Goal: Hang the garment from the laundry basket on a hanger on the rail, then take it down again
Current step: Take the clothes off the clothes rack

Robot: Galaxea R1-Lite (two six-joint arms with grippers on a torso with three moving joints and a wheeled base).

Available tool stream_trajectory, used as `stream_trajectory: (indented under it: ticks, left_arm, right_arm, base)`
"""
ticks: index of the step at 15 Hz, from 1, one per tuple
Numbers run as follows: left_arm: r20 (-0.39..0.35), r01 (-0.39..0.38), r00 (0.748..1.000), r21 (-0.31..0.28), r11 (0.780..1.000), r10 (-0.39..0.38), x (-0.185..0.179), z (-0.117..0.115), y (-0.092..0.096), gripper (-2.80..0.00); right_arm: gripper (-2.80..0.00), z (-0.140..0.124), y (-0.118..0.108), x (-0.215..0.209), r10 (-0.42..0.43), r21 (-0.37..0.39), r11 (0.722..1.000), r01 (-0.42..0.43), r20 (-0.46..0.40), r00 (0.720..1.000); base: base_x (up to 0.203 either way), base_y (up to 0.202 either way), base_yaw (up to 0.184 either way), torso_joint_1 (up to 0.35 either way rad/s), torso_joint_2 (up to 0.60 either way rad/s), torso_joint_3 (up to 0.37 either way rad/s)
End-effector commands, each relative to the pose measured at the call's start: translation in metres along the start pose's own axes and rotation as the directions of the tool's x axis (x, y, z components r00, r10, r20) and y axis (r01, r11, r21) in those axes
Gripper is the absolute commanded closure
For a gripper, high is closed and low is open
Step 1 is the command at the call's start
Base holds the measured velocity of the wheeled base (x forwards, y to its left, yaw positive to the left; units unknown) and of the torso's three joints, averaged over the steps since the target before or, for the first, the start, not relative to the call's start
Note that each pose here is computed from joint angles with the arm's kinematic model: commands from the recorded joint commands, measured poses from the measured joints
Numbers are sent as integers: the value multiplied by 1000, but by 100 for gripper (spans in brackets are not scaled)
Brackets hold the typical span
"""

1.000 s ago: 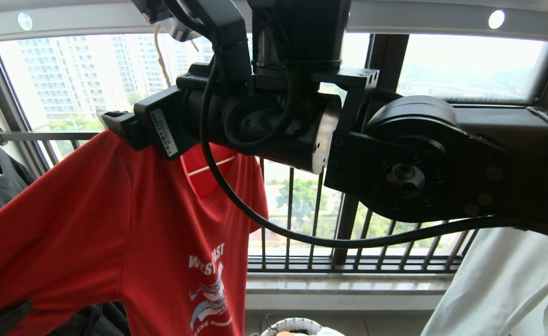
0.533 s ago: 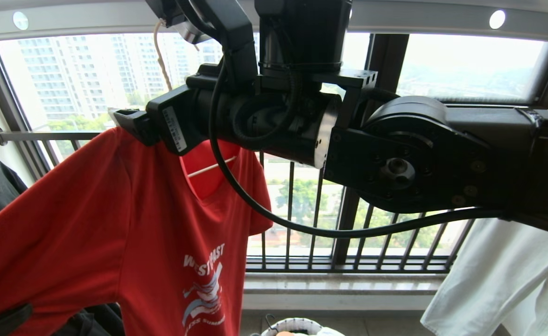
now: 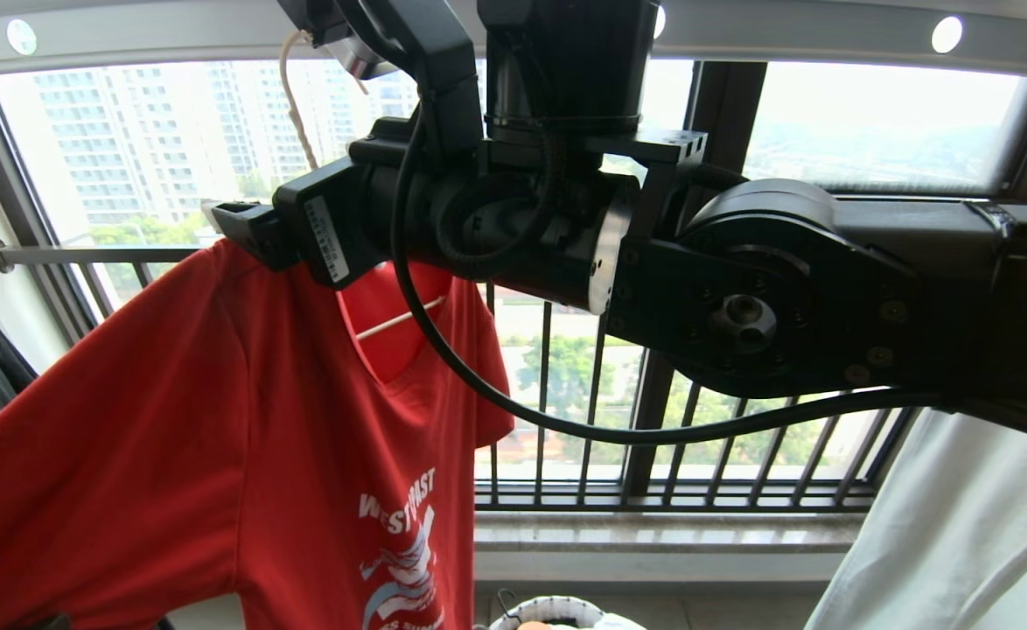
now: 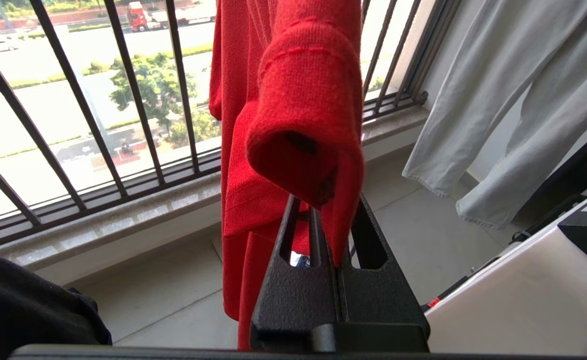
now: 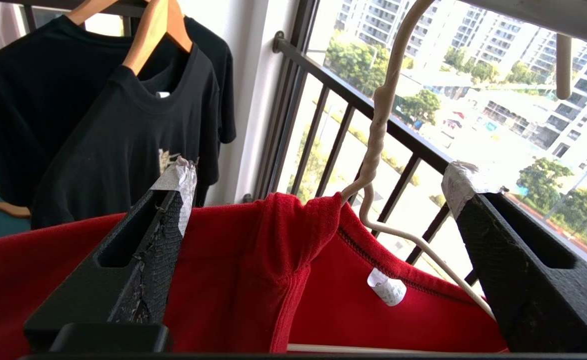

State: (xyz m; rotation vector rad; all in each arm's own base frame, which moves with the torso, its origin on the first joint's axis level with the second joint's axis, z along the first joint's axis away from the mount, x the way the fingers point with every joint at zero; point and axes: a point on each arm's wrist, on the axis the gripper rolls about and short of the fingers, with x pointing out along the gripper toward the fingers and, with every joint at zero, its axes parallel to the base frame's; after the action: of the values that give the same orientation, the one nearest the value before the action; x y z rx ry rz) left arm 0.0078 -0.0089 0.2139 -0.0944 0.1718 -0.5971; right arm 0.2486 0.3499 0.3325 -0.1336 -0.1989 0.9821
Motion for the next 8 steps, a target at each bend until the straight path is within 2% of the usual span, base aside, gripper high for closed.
stream_trajectory:
  ticks: [1, 2, 8]
  left_arm:
    - [-5, -1, 1000, -2, 1000, 1, 0, -3, 0, 0]
    - [-4, 0, 1000, -2, 1000, 0, 0, -3, 0, 0]
    - [2, 2, 1000, 3, 1000, -2, -2, -3, 0, 0]
  right_arm:
    - [-280, 0, 0, 0, 1, -2, 1000, -1, 2, 1000]
    - [0, -1, 0, 1, 3, -2, 1000, -3, 1, 1000]
    - [0, -2, 3, 2, 39, -1, 999, -39, 4, 999]
  base:
    - [0, 0, 0, 0, 0, 0]
    - [0, 0, 0, 0, 0, 0]
    - [0, 0, 0, 0, 0, 0]
